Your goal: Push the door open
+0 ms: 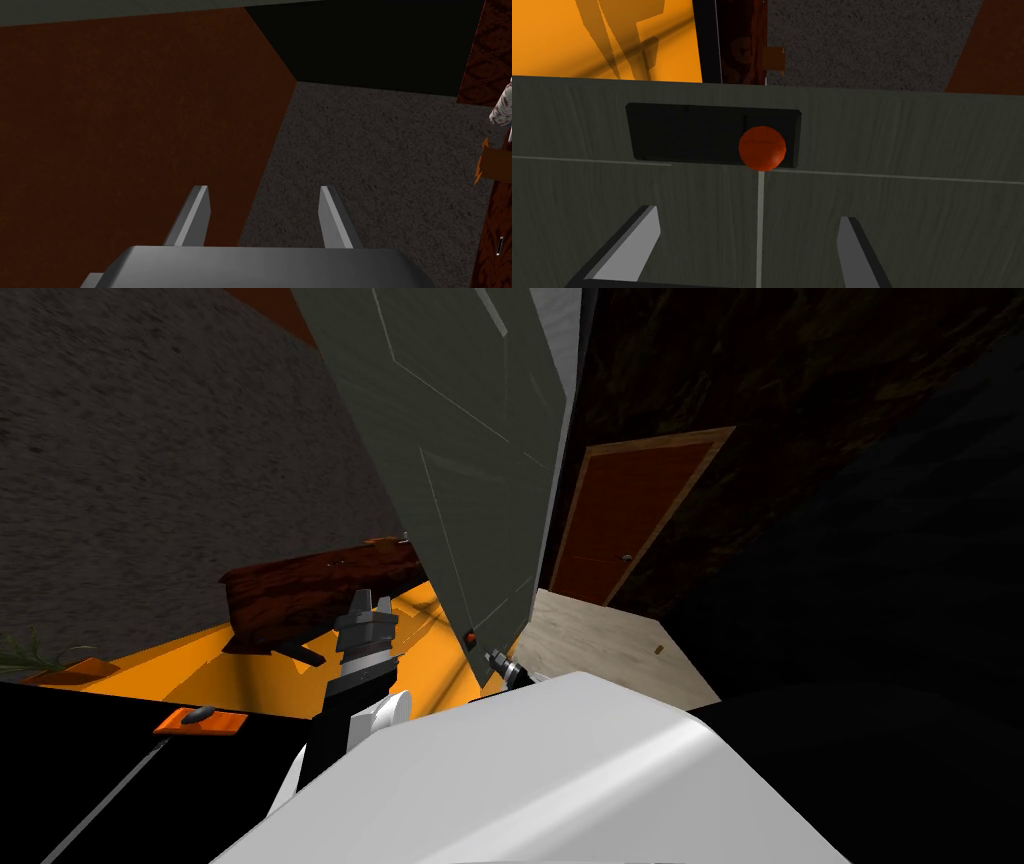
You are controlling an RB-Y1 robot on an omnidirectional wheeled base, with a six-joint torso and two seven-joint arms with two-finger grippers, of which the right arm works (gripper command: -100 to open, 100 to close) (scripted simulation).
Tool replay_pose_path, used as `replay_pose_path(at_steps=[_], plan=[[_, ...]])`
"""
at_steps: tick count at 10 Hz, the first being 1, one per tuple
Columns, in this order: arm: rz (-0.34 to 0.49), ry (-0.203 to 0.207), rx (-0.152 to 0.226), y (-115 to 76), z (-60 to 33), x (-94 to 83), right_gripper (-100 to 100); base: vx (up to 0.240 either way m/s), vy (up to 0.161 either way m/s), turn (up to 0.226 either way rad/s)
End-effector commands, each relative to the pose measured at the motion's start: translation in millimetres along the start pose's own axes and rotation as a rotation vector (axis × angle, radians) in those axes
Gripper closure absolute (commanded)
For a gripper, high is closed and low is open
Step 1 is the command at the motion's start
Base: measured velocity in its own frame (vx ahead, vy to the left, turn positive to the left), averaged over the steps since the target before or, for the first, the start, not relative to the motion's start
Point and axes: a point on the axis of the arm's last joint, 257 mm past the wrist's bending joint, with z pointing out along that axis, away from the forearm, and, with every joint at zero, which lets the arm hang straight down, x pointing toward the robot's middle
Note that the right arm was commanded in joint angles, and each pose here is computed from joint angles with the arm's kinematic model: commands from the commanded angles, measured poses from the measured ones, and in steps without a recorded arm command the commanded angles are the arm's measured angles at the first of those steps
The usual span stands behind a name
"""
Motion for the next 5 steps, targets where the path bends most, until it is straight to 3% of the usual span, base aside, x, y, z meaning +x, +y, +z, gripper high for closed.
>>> replay_pose_path(at_steps=[1,2,3,5], plan=[[-0.001,-0.018,0.0,0.1,-1.0,-6.2,-100,-0.206,-0.052,-0.095],[-0.001,-0.011,0.0,0.4,-0.9,-4.0,-100,-0.095,-0.016,-0.019],[-0.002,-0.017,-0.001,0.1,-0.8,-5.6,-100,0.094,0.036,0.037],[-0.002,-0.02,-0.002,0.1,-0.6,-6.3,-100,0.155,0.142,0.022]])
